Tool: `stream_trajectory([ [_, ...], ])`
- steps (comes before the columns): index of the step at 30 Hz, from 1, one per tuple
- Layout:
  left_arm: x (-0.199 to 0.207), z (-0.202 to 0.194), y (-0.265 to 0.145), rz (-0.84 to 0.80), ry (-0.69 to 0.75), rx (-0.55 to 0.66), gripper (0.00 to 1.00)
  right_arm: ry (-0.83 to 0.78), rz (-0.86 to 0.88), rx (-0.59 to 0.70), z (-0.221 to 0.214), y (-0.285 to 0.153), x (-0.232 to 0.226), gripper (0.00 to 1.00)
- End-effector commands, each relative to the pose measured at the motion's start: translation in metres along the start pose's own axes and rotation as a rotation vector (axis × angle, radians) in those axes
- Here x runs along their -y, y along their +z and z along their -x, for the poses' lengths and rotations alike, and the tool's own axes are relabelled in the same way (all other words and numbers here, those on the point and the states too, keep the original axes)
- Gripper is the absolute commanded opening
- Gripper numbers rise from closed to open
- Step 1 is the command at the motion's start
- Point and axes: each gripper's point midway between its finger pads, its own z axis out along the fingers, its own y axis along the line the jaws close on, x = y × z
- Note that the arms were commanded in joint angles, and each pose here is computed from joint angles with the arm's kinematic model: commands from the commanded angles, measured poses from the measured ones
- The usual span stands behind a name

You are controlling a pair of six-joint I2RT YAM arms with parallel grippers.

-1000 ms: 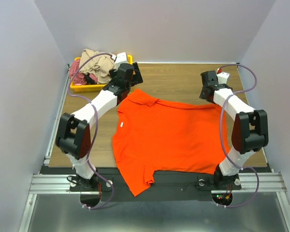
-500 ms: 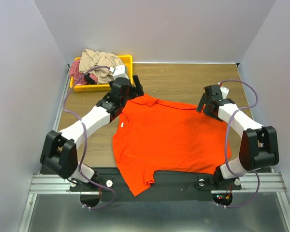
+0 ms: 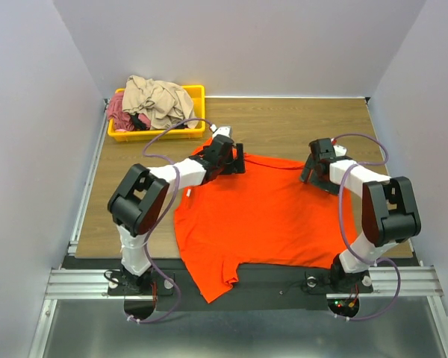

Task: Fold and stack the t-shirts
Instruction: Flatten out the tshirt

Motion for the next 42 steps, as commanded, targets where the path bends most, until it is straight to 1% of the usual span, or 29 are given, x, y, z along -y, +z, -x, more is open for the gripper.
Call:
stream_trajectory([
  [1, 0.025, 0.037, 0.01, -0.036, -0.016, 0.078, 0.99, 0.01, 0.012, -0.025, -0.012, 0.009, -0.004, 1.0],
  [5, 0.025, 0.049, 0.029, 0.005, -0.014, 0.108, 0.99, 0.007, 0.015, -0.033, -0.017, 0.012, -0.004, 1.0],
  [6, 0.022, 0.046, 0.038, 0.021, -0.004, 0.1, 0.98, 0.003, 0.013, -0.039, -0.019, 0.013, -0.003, 1.0],
  [7, 0.028, 0.06, 0.042, 0.02, 0.009, 0.127, 0.99, -0.002, 0.009, -0.04, -0.02, 0.014, -0.002, 1.0],
  [8, 0.027, 0.062, 0.047, 0.031, 0.013, 0.126, 0.99, -0.002, 0.008, -0.04, -0.02, 0.014, -0.002, 1.0],
  [9, 0.02, 0.051, 0.06, 0.062, 0.027, 0.091, 0.99, -0.004, 0.008, -0.037, -0.019, 0.013, -0.002, 1.0],
  [10, 0.025, 0.066, 0.063, 0.064, 0.025, 0.116, 0.99, -0.003, 0.008, -0.035, -0.019, 0.013, -0.002, 1.0],
  [12, 0.019, 0.073, 0.075, 0.103, 0.033, 0.123, 0.98, -0.006, 0.01, -0.032, -0.018, 0.012, -0.002, 1.0],
  [14, 0.018, 0.085, 0.079, 0.109, 0.031, 0.144, 0.99, -0.004, 0.012, -0.032, -0.018, 0.012, -0.002, 1.0],
  [16, 0.017, 0.106, 0.086, 0.107, 0.025, 0.179, 0.98, -0.005, 0.012, -0.034, -0.018, 0.013, -0.002, 1.0],
  [17, 0.011, 0.114, 0.092, 0.119, 0.021, 0.193, 0.99, -0.008, 0.014, -0.037, -0.019, 0.013, -0.002, 1.0],
  [18, 0.016, 0.14, 0.089, 0.112, 0.008, 0.251, 0.99, -0.012, 0.014, -0.038, -0.02, 0.014, -0.002, 1.0],
  [20, 0.018, 0.166, 0.089, 0.101, 0.001, 0.295, 0.99, -0.014, 0.007, -0.041, -0.021, 0.014, 0.0, 1.0],
  [21, 0.018, 0.171, 0.094, 0.095, 0.002, 0.296, 0.99, -0.017, 0.008, -0.041, -0.022, 0.014, -0.001, 1.0],
  [22, 0.024, 0.198, 0.087, 0.075, 0.004, 0.348, 0.99, -0.018, 0.004, -0.041, -0.022, 0.015, 0.0, 1.0],
  [24, 0.025, 0.218, 0.079, 0.097, 0.029, 0.383, 0.99, -0.019, 0.004, -0.033, -0.02, 0.013, 0.001, 1.0],
  [26, 0.023, 0.218, 0.073, 0.106, 0.051, 0.368, 0.99, -0.017, 0.01, -0.033, -0.02, 0.012, 0.0, 1.0],
  [27, 0.025, 0.223, 0.057, 0.106, 0.044, 0.37, 0.99, -0.016, 0.012, -0.031, -0.02, 0.012, 0.0, 1.0],
  [28, 0.017, 0.199, 0.059, 0.115, 0.042, 0.313, 0.99, -0.016, 0.014, -0.032, -0.02, 0.012, 0.0, 1.0],
  [29, 0.02, 0.206, 0.035, 0.095, 0.027, 0.33, 0.99, -0.019, 0.012, -0.035, -0.021, 0.012, 0.0, 1.0],
  [30, 0.01, 0.167, 0.042, 0.083, 0.033, 0.262, 0.99, -0.019, 0.011, -0.038, -0.022, 0.013, 0.0, 1.0],
  [31, 0.008, 0.156, 0.035, 0.064, 0.024, 0.253, 0.99, -0.022, 0.014, -0.041, -0.023, 0.013, 0.0, 1.0],
  [32, 0.016, 0.162, 0.011, 0.014, -0.019, 0.286, 0.99, -0.023, 0.013, -0.044, -0.023, 0.014, -0.001, 1.0],
  [33, 0.018, 0.151, 0.006, -0.02, -0.028, 0.276, 0.99, -0.023, 0.013, -0.046, -0.023, 0.015, -0.001, 1.0],
  [34, 0.015, 0.122, 0.008, -0.054, -0.031, 0.233, 0.98, -0.025, 0.017, -0.052, -0.025, 0.015, -0.002, 1.0],
  [36, 0.025, 0.108, -0.004, -0.096, -0.037, 0.223, 0.99, -0.027, 0.018, -0.056, -0.026, 0.015, -0.002, 1.0],
  [37, 0.023, 0.092, -0.002, -0.092, -0.027, 0.193, 0.99, -0.027, 0.016, -0.058, -0.027, 0.016, -0.001, 1.0],
  [41, 0.027, 0.07, 0.009, -0.095, 0.001, 0.14, 0.99, -0.025, 0.014, -0.053, -0.027, 0.015, 0.0, 1.0],
  [42, 0.024, 0.061, 0.018, -0.08, 0.006, 0.106, 0.99, -0.026, 0.013, -0.053, -0.027, 0.015, 0.0, 1.0],
])
